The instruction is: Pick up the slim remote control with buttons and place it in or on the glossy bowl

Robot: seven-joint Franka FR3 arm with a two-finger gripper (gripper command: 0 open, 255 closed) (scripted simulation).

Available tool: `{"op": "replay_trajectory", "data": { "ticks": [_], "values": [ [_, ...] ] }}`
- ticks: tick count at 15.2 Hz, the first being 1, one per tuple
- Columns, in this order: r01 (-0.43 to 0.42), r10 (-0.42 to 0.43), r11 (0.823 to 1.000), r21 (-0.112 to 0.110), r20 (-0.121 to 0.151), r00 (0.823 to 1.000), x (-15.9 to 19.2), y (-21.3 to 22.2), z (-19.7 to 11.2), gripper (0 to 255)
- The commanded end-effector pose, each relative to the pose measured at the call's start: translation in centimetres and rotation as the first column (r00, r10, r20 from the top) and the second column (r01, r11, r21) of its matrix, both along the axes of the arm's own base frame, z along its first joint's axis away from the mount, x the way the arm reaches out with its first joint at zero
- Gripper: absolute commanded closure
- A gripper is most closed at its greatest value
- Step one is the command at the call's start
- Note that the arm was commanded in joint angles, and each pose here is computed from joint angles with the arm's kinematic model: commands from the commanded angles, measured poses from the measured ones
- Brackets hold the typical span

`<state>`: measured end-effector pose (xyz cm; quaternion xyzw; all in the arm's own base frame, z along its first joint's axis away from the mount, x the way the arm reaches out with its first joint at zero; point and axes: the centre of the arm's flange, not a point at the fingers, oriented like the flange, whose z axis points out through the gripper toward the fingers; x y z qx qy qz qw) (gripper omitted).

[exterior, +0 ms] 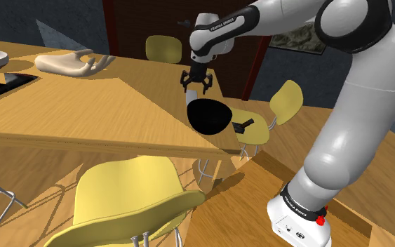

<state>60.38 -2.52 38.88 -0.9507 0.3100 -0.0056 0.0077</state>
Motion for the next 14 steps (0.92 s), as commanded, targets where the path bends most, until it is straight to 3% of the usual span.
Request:
{"op": "replay_trajectory", "data": {
  "ticks": [1,9,14],
  "values": [
    [0.042,-0.042,0.999,-0.007,-0.003,0.999,2.1,-1.2,-1.5,0],
    [0.06,-0.06,0.998,-0.009,-0.004,0.998,3.0,-1.7,-5.8,0],
    [0.06,-0.06,0.998,-0.009,-0.004,0.998,3.0,-1.7,-6.1,0]
  ]
}}
